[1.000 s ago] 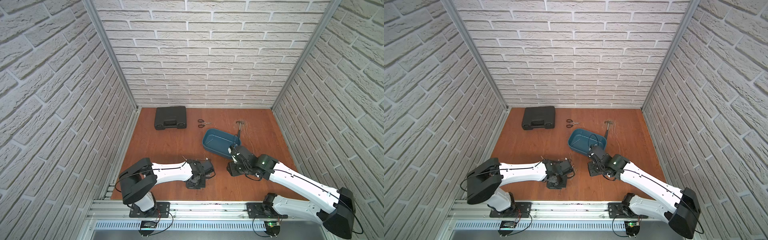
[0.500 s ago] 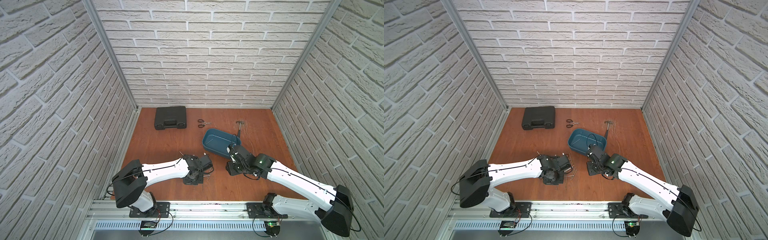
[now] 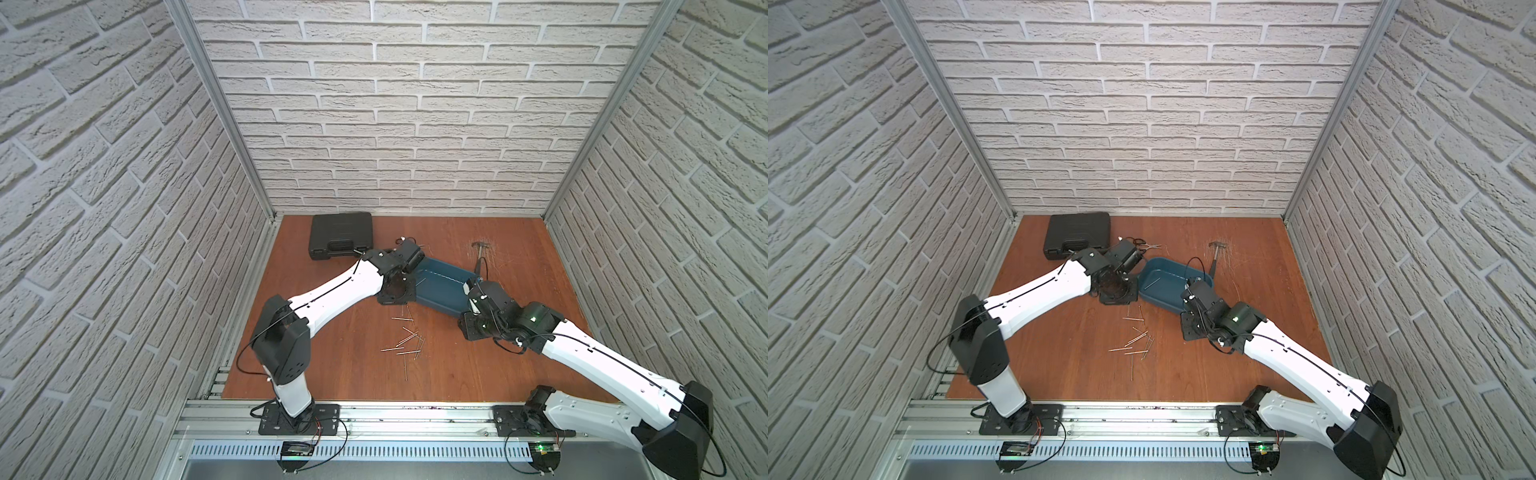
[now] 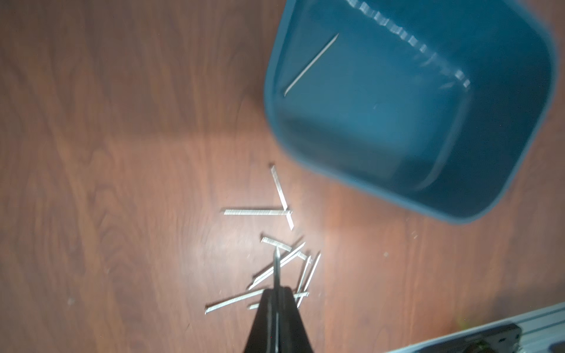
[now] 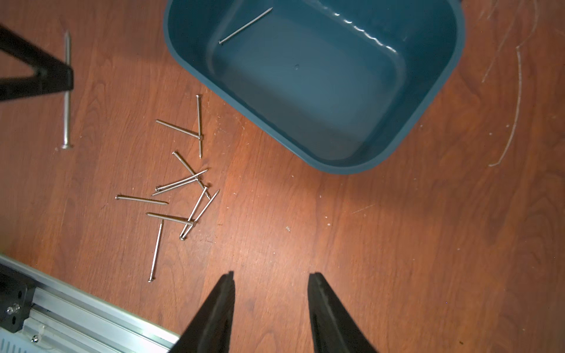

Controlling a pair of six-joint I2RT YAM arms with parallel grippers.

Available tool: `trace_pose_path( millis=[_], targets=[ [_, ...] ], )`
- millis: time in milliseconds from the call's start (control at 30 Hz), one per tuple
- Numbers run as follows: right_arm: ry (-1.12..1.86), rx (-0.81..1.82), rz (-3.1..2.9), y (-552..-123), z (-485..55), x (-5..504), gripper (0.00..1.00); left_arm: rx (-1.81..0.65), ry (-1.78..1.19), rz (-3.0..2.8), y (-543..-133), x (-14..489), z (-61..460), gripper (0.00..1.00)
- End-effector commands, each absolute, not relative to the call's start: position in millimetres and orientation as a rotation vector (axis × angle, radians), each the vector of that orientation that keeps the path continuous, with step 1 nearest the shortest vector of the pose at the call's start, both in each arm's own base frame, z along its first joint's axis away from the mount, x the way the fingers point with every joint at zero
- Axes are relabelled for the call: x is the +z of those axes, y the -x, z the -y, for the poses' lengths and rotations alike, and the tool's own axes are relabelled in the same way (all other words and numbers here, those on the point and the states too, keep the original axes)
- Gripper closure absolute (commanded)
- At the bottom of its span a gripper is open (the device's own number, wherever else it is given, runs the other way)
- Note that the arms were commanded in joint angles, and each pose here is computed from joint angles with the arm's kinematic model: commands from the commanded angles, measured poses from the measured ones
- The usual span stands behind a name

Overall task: Put the nails on the desktop into the storage box
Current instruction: Place the nail in the storage box.

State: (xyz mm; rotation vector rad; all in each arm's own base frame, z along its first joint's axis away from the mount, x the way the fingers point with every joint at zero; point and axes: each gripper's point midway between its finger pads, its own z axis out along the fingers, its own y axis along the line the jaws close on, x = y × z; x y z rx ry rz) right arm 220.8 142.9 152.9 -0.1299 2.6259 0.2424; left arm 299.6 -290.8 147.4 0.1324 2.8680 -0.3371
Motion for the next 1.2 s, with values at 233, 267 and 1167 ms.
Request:
trace_pose_path(
  millis=[233, 267, 1167],
  targets=[
    [0.037, 0.197, -2.571, -223, -112, 177, 0.56, -0.474, -0.296, -2.814, -384, 159, 351, 1.00],
    [0.029, 0.191, -2.569, -223, -110, 177, 0.56, -0.490, -0.298, -2.813, -388, 158, 355, 1.00],
    [0.247, 0.347, -2.648, -257, -175, 168, 0.59, -0.460, -0.174, -2.694, -353, 190, 274, 0.49]
  ],
)
